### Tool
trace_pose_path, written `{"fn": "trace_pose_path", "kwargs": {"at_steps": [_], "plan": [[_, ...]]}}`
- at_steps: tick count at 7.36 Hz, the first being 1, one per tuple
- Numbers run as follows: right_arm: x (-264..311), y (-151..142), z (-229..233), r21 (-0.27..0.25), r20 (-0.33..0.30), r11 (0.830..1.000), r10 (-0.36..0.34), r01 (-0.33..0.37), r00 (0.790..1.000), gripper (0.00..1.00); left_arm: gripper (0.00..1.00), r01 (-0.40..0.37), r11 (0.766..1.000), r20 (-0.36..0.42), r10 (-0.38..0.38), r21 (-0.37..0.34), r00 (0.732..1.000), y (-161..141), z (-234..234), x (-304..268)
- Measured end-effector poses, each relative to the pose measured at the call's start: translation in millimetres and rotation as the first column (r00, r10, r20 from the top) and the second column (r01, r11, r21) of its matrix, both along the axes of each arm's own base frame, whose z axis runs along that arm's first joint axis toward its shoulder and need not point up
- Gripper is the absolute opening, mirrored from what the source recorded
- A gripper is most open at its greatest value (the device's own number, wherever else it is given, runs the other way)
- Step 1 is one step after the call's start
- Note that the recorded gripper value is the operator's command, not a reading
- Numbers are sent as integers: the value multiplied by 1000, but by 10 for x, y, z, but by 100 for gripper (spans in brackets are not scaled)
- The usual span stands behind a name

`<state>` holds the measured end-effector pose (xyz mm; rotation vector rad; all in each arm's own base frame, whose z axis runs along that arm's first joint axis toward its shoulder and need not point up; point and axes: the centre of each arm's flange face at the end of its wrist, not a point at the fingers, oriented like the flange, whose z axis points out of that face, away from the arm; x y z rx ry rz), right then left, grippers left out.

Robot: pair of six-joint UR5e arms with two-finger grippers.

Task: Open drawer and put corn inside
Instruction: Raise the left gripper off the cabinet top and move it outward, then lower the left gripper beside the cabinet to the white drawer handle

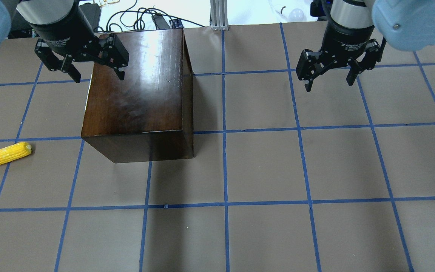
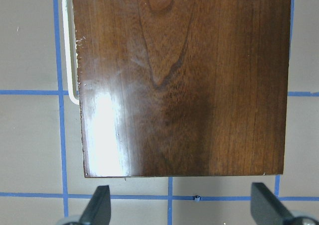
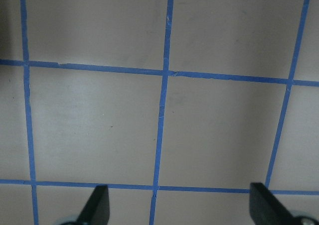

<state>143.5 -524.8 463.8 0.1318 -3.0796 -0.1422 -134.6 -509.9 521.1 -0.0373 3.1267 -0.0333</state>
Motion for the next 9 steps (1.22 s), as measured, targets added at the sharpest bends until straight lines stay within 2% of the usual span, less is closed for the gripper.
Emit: {"fn": "trace_pose_path", "kwargs": {"at_steps": [5, 7, 9], "plan": [[-2, 1, 4, -1, 0, 1000, 0, 0, 1000, 100, 100, -13, 1000, -5, 13, 4, 1000, -61, -24, 110], [-2, -2, 0, -1, 0, 1000, 0, 0, 1000, 100, 100, -37, 999, -35, 37, 20, 999, -252, -112, 596], [-3, -4, -3, 0, -1, 1000, 0, 0, 1000, 100, 100, -20, 999, -86, 24, 43, 996, -439, -309, 1268]]}}
